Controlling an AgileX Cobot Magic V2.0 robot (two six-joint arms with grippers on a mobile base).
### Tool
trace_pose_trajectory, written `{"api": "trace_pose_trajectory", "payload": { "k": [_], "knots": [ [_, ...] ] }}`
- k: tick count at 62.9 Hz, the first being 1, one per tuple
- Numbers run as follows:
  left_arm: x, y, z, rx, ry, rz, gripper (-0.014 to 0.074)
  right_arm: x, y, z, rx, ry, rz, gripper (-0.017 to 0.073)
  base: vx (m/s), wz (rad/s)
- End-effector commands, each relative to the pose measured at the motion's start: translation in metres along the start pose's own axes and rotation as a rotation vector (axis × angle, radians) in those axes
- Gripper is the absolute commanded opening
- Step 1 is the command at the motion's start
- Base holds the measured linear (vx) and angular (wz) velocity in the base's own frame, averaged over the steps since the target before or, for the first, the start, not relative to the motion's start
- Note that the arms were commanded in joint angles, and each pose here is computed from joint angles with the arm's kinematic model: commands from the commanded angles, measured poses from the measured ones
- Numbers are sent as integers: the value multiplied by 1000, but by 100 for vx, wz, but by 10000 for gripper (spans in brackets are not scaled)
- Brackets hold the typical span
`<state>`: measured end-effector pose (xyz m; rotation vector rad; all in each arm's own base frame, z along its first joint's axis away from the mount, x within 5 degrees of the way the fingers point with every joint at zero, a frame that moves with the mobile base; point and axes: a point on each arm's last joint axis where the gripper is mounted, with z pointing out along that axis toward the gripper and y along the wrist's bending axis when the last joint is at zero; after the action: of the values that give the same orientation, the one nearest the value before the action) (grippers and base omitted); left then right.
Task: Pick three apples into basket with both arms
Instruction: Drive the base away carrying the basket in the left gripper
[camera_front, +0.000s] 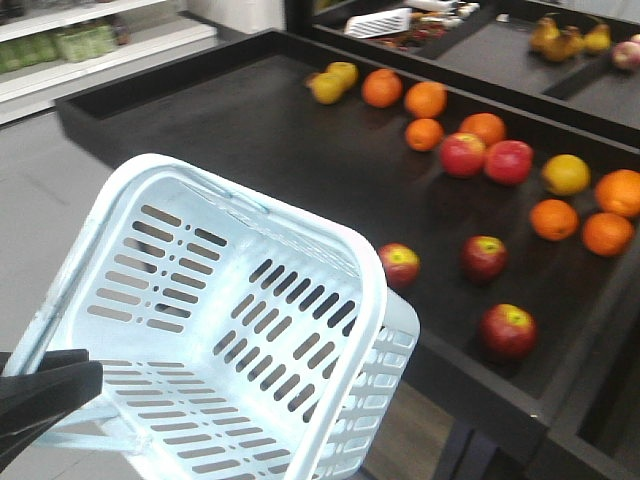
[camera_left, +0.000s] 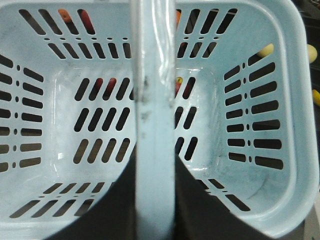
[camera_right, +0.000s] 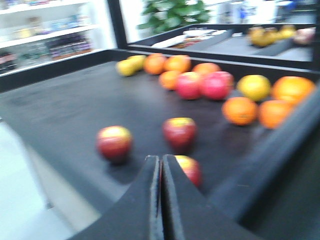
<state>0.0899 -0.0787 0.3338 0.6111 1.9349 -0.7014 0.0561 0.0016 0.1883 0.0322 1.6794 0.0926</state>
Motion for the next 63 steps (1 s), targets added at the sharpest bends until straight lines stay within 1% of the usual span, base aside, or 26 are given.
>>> {"api": "trace_pose_trajectory", "payload": {
  "k": [1,38,63],
  "knots": [
    [-16,-1,-5,-10,-117,-31,-6,-3,1,0,-7,-75,-12,-7,-15,60],
    [-16,-1,-5,-10,-117,-31,-6,-3,1,0,-7,-75,-12,-7,-15,58],
    [-16,-1,-5,-10,-117,-31,-6,-3,1,0,-7,-75,-12,-7,-12,46]
  ]
}}
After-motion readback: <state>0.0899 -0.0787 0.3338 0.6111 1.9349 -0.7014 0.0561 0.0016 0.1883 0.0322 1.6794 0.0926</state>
